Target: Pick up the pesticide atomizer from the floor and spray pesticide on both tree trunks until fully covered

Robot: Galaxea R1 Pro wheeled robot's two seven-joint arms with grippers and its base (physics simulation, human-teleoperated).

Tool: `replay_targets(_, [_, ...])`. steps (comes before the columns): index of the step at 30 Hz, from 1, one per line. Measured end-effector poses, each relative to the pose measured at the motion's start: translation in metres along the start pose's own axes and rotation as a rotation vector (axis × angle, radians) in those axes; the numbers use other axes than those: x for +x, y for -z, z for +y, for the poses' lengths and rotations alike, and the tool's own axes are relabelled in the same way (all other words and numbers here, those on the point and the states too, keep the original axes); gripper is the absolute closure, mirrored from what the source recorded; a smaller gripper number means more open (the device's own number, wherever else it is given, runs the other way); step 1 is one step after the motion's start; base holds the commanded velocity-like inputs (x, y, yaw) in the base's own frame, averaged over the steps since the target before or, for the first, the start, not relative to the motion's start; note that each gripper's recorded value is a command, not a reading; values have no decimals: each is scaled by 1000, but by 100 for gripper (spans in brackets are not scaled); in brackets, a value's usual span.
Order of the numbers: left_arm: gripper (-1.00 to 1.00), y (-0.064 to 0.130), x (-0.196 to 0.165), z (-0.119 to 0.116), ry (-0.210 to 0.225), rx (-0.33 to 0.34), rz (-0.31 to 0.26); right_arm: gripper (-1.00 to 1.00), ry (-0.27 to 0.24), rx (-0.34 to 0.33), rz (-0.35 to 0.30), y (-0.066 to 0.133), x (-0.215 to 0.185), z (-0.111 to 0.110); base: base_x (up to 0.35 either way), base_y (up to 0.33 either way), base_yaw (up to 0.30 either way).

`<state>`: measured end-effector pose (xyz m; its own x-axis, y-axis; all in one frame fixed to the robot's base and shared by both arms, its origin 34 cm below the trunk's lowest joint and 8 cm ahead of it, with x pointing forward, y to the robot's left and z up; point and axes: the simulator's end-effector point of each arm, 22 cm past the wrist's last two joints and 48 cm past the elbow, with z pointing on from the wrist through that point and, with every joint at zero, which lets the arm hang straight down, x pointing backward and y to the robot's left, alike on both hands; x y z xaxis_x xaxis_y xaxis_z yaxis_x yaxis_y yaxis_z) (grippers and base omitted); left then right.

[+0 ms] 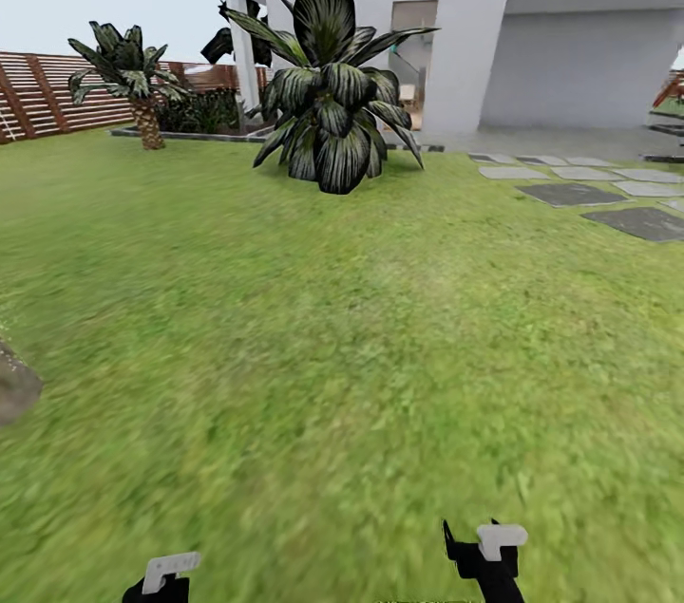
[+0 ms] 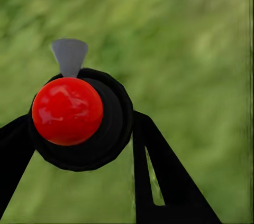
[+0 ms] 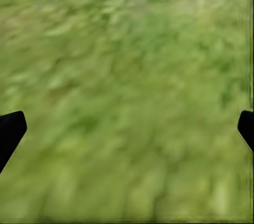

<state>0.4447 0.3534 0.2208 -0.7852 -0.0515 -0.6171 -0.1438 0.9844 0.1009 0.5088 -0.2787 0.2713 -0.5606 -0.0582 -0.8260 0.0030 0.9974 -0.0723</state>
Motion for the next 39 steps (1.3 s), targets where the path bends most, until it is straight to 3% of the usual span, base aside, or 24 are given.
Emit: replay_targets(39, [100, 0, 0, 0, 0, 0, 0, -100, -1, 0, 0, 0, 0, 0, 0, 0, -300])
